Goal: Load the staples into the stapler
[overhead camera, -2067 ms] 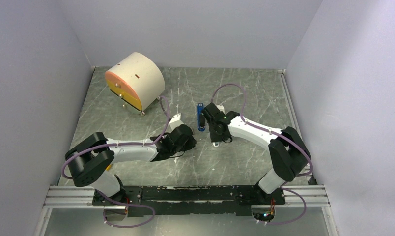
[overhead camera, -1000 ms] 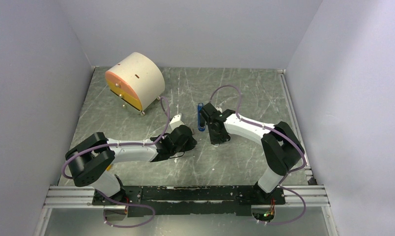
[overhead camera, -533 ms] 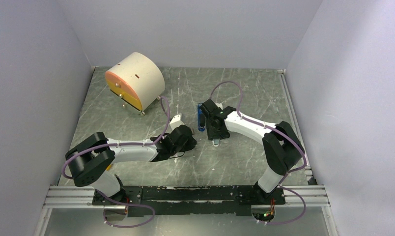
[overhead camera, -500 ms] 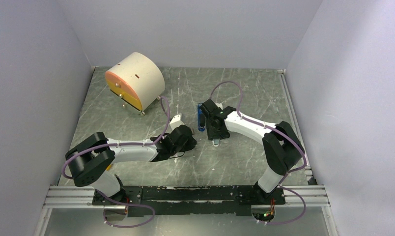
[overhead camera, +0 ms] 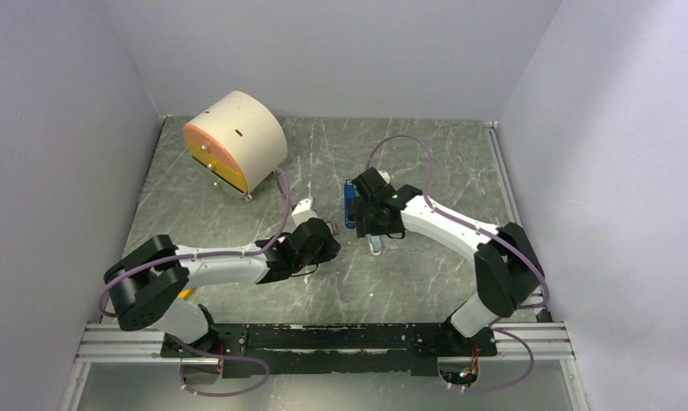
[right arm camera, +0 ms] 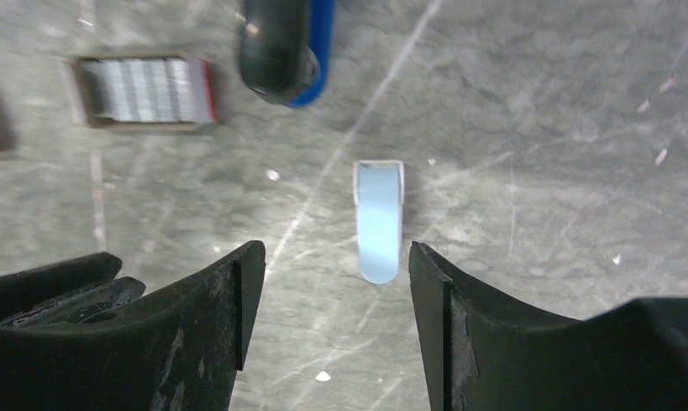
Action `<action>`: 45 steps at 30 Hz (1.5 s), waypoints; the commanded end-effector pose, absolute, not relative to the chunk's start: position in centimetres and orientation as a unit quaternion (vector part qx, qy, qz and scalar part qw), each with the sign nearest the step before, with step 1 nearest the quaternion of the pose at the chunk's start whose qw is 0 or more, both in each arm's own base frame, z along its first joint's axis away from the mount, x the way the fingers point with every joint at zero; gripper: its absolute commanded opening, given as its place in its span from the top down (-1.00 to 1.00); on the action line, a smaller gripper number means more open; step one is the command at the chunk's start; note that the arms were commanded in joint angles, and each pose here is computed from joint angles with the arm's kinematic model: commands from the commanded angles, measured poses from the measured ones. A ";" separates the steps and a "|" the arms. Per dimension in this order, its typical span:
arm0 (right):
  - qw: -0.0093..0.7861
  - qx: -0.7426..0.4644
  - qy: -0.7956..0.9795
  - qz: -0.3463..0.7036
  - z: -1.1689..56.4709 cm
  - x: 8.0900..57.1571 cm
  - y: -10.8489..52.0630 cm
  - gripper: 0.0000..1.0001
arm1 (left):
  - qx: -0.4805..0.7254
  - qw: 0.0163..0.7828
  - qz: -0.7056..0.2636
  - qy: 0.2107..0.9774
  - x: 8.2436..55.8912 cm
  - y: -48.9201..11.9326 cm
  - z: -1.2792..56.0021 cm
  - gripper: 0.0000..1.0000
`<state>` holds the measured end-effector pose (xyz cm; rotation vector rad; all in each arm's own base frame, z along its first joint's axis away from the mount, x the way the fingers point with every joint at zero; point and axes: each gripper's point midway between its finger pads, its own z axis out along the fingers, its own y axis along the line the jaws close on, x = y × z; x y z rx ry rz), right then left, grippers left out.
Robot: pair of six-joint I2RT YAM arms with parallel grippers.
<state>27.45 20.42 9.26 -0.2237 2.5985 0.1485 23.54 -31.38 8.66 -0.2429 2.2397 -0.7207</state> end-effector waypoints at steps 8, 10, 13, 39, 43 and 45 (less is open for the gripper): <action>0.318 -0.108 0.925 0.178 12.0 30.3 26.3 -0.33 | -0.143 0.504 -0.104 0.845 26.6 -18.7 15.6 -0.47; 0.316 -0.111 0.925 0.181 11.6 30.6 27.2 -0.35 | -0.176 0.497 -0.078 0.846 26.3 -15.8 14.6 -0.62; 0.312 -0.116 0.926 0.179 10.9 31.0 28.4 -0.38 | -0.215 0.472 -0.066 0.853 25.8 -12.6 12.6 -0.79; 0.250 -0.217 0.937 0.107 2.1 35.2 33.7 0.20 | -0.273 0.307 -0.188 0.892 27.2 -10.3 2.7 -0.65; 0.227 -0.231 0.941 0.099 1.2 34.3 33.2 0.20 | -0.260 0.295 -0.205 0.896 27.3 -11.0 2.1 -0.57; 0.216 -0.238 0.942 0.097 0.9 33.8 33.0 0.19 | -0.252 0.288 -0.209 0.900 27.4 -11.3 2.0 -0.51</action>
